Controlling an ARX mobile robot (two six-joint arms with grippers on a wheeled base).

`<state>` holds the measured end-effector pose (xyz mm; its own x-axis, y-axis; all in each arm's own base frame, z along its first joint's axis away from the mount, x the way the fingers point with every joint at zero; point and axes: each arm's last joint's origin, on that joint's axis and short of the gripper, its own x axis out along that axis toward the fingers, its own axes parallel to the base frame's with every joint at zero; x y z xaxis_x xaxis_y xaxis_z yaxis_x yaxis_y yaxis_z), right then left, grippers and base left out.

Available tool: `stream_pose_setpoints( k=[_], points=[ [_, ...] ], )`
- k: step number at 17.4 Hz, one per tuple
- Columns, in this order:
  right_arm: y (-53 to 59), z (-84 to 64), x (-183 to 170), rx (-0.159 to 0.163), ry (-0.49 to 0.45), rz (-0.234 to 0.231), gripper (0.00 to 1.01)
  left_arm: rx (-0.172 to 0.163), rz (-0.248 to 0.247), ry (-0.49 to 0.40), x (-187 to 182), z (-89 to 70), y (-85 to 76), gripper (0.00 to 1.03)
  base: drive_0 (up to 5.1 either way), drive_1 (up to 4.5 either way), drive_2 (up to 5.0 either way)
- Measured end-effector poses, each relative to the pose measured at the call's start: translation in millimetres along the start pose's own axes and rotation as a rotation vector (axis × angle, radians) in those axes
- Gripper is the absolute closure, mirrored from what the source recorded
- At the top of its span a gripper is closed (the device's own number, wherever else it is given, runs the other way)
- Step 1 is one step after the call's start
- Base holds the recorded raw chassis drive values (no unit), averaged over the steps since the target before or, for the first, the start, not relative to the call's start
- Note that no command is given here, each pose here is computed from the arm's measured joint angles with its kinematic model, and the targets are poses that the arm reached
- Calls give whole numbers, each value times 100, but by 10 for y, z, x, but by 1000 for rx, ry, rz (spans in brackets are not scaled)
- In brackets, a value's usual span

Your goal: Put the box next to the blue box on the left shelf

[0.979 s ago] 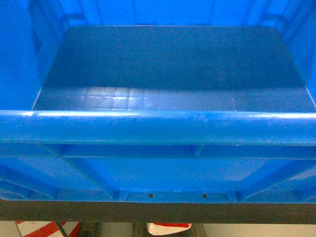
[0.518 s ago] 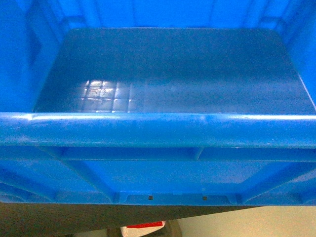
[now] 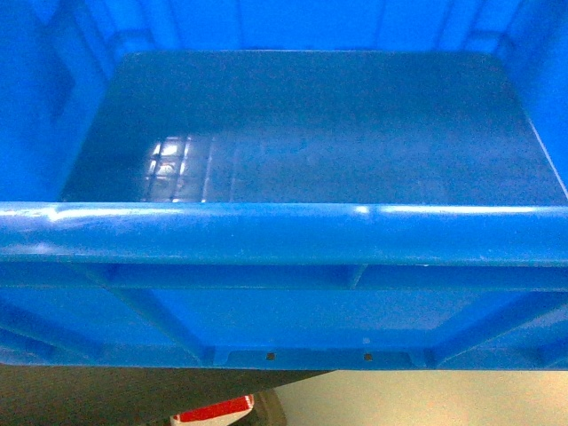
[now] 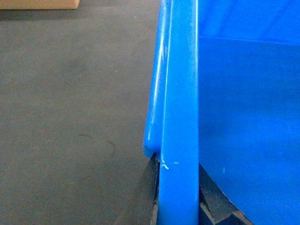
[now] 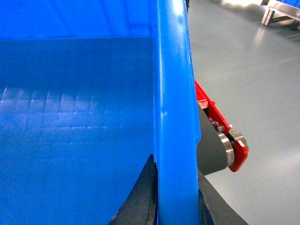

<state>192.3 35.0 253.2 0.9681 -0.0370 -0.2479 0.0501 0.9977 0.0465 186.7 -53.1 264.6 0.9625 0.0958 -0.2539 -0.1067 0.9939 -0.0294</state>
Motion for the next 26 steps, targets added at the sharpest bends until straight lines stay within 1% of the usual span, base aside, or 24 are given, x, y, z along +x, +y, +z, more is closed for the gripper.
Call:
stream_pose_setpoints(
  k=[26],
  points=[
    [0,-1,0,0,1,-1,91,0,0,1,0,-1,0,94,-163,-163,-163]
  ],
)
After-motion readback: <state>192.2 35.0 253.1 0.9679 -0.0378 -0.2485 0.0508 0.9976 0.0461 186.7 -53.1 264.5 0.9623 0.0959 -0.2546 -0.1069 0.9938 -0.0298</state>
